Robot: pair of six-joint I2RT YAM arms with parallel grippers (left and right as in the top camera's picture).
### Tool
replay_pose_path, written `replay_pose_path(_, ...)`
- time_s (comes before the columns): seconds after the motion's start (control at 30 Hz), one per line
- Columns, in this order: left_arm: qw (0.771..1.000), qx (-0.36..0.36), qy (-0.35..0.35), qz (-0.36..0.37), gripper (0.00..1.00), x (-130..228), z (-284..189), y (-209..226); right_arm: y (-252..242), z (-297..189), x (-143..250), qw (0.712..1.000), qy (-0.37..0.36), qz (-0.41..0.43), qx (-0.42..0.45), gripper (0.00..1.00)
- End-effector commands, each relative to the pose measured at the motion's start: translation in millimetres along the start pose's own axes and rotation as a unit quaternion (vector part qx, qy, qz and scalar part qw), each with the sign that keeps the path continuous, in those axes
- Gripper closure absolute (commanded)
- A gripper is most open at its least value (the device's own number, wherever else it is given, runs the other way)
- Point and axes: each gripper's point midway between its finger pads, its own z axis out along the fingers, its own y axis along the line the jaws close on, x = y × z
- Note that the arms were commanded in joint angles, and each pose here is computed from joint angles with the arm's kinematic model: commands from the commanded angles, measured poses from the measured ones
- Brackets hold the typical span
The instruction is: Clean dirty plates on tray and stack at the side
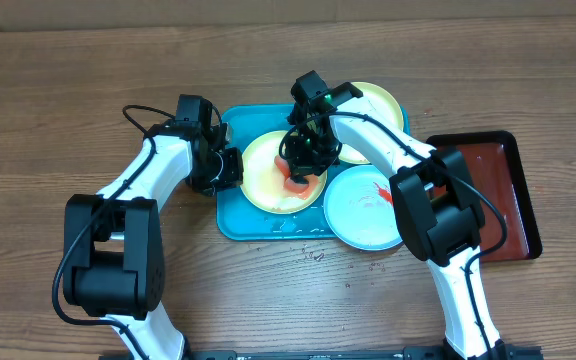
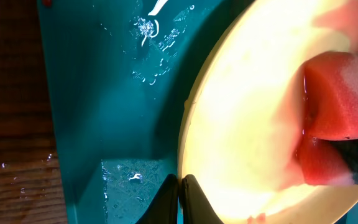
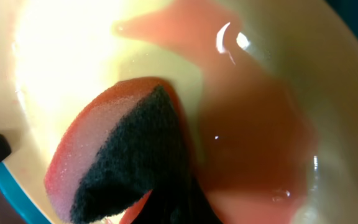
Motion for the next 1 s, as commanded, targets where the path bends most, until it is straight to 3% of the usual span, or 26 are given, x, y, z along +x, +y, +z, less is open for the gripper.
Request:
replay_pose_path(0.0, 1.0, -0.023, -0.007, -0.003, 0.96, -4, -2, 10, -56, 0, -14, 0.992, -0.028, 0.002, 0.122, 0.96)
replay_pose_path(0.43, 1.0, -0.026, -0.011, -0.002, 0.96, -6, -2, 10, -77, -41, -28, 0.962, -0.043, -0.084, 0.257, 0.96)
replay_pose_path(0.97, 0.999, -0.022, -0.023, -0.034, 0.96, -12, -4, 13, -18, -14, 35, 0.977, 0.065, -0.113, 0.168, 0.96)
